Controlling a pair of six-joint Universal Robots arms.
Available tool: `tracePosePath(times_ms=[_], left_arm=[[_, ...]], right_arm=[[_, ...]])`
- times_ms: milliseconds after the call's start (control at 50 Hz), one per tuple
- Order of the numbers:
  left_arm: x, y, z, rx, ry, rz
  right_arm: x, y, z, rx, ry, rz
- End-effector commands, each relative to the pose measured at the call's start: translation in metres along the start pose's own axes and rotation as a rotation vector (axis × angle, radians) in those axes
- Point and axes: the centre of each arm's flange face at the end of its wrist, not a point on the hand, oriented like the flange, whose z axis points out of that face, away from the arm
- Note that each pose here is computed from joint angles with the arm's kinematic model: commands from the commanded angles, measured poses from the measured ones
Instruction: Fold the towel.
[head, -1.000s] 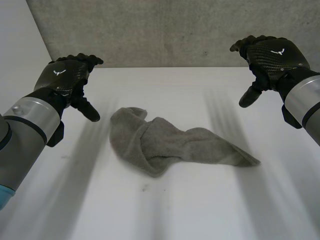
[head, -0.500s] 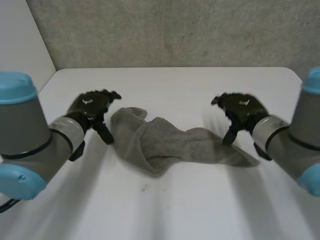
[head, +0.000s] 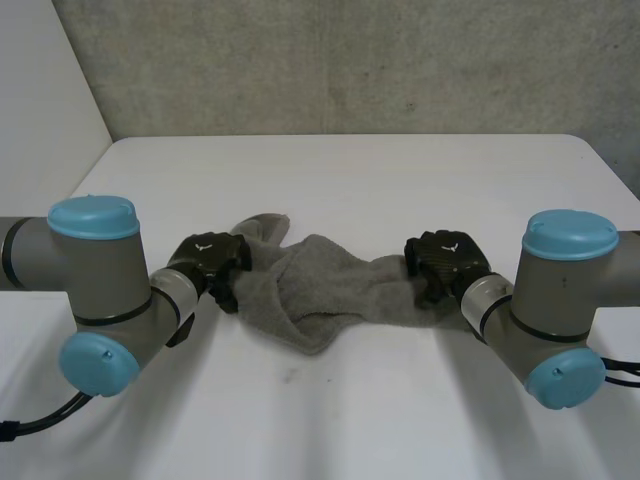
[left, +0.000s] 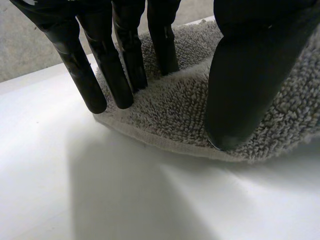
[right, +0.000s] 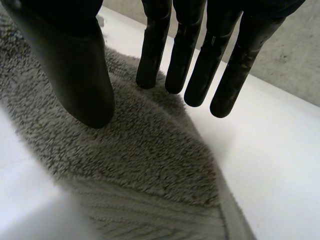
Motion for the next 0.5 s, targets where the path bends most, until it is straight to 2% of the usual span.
tracePosePath(times_ms=[20,220,260,280,320,340,380,420,440,480,500], left_arm=[[0.000,0.000,0.000,0.016,-0.006,0.035],[0.000,-0.013,-0.009,0.047,-0.017,0.037],[0.000,-0.022,-0.016,0.072,-0.018,0.039],[0.001,-0.034,-0.024,0.105,-0.018,0.039],[0.004,-0.047,-0.035,0.141,-0.015,0.043],[0.003,-0.060,-0.046,0.179,-0.026,0.043],[0.002,-0.078,-0.061,0.229,-0.041,0.041],[0.005,-0.109,-0.094,0.325,-0.062,0.031],[0.005,-0.109,-0.094,0.326,-0.062,0.031],[0.007,-0.124,-0.112,0.378,-0.065,0.023],[0.009,-0.139,-0.130,0.433,-0.061,0.014]], right_arm=[[-0.002,0.009,0.005,-0.024,-0.010,0.002],[0.003,-0.012,0.001,0.034,0.009,0.001],[0.010,-0.042,-0.010,0.111,0.032,-0.006],[0.010,-0.042,-0.010,0.111,0.032,-0.006],[0.016,-0.079,-0.027,0.207,0.053,-0.021],[0.016,-0.079,-0.027,0.207,0.053,-0.021],[0.019,-0.119,-0.049,0.315,0.076,-0.041],[0.021,-0.135,-0.061,0.350,0.086,-0.055],[0.021,-0.135,-0.061,0.350,0.086,-0.055],[0.022,-0.166,-0.089,0.390,0.093,-0.068],[0.022,-0.166,-0.089,0.390,0.093,-0.068]])
